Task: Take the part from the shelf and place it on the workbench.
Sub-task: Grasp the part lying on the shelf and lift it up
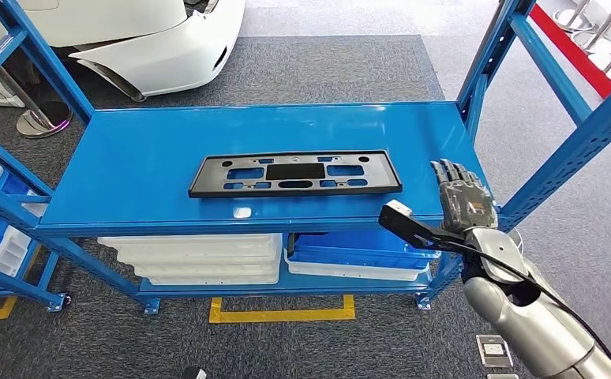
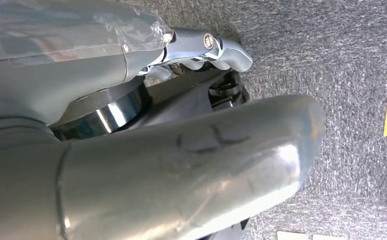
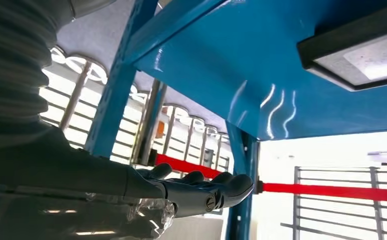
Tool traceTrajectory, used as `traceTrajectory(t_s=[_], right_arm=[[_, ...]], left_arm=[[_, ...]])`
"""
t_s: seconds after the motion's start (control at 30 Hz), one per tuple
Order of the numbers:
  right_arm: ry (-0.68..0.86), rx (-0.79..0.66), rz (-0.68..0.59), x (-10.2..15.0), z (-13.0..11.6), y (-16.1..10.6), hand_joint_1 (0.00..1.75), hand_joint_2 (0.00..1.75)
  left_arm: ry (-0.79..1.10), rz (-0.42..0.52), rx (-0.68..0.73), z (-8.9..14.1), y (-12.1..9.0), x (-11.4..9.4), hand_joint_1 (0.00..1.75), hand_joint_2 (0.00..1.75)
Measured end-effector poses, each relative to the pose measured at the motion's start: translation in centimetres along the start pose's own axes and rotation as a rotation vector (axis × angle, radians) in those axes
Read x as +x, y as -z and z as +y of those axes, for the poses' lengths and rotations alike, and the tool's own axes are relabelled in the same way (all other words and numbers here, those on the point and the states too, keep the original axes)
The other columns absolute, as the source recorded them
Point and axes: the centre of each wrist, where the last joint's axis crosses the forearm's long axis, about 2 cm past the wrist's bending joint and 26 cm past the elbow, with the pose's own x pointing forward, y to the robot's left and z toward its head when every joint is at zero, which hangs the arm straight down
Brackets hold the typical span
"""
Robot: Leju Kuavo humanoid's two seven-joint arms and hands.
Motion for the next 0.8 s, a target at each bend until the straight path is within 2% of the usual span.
traceTrajectory(t_s=[0.37, 0.53, 0.8], right_arm=[[-0.066, -0.009, -0.160, 0.5, 0.7, 2.8, 0.00, 1.75], [-0.025, -0.004, -0.228, 1.5, 1.8, 3.6, 0.00, 1.75], [0.007, 0.028, -0.265, 3.3, 3.2, 4.5, 0.00, 1.75]], left_arm=[[0.024, -0.011, -0.009, -0.1, 0.2, 0.9, 0.00, 0.00], [0.036, -0.024, -0.003, -0.2, 0.4, 1.6, 0.00, 0.00], [0.050, -0.031, 0.008, -0.3, 0.6, 2.4, 0.00, 0.00]])
